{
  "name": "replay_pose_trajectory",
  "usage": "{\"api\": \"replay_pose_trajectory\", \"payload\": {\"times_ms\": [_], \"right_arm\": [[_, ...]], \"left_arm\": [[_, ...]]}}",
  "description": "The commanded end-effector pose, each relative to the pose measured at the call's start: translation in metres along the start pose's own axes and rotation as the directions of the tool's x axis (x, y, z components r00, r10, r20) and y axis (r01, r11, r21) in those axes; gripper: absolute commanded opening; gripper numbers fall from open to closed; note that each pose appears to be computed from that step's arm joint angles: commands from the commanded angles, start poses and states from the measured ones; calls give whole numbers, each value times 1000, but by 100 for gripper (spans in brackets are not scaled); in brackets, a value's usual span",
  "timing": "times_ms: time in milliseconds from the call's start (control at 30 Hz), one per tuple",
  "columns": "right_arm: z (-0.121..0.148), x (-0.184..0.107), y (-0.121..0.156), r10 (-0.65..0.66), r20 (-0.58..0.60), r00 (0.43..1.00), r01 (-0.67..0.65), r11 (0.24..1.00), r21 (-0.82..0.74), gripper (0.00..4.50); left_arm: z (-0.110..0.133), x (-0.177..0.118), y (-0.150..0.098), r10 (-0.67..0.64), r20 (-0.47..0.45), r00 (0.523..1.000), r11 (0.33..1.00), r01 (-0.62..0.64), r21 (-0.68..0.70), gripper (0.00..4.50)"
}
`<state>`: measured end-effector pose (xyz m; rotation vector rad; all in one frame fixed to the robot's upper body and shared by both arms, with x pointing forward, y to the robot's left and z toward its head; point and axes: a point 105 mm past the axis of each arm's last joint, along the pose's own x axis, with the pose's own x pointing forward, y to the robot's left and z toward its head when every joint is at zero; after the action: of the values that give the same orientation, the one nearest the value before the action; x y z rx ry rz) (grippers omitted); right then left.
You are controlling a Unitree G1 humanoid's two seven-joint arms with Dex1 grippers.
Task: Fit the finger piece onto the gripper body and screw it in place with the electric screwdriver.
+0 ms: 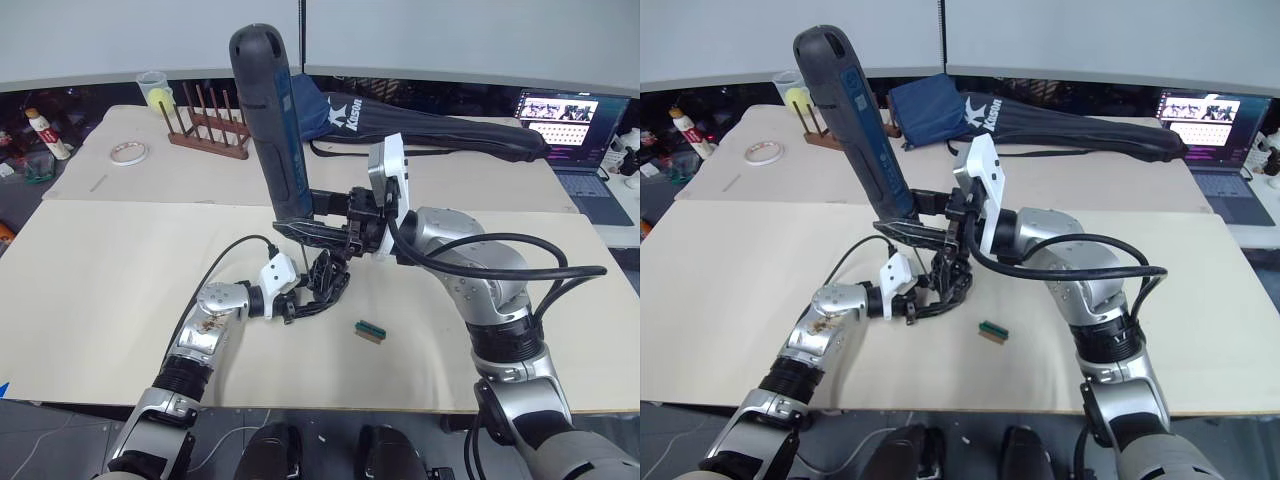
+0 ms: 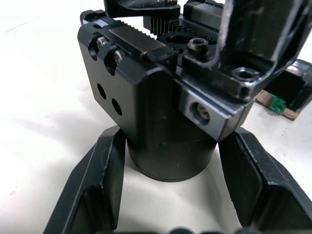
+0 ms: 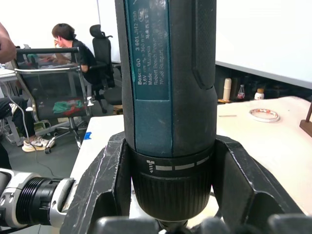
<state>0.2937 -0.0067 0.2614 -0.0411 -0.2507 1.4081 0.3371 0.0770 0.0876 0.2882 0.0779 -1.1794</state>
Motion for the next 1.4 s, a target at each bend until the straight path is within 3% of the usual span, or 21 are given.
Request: {"api": "replay_pose_trajectory", "payload": {"times_ms": [33, 1400], "right_arm": [[20, 2, 10, 36, 68, 997, -29, 995, -95, 193], [11, 0, 6, 34, 48, 998, -27, 990, -136, 193]], "left_arm": [[16, 1, 4, 10, 33, 999, 999, -11, 41, 230], [19, 1, 2, 14, 39, 999, 999, -15, 42, 230]]}}
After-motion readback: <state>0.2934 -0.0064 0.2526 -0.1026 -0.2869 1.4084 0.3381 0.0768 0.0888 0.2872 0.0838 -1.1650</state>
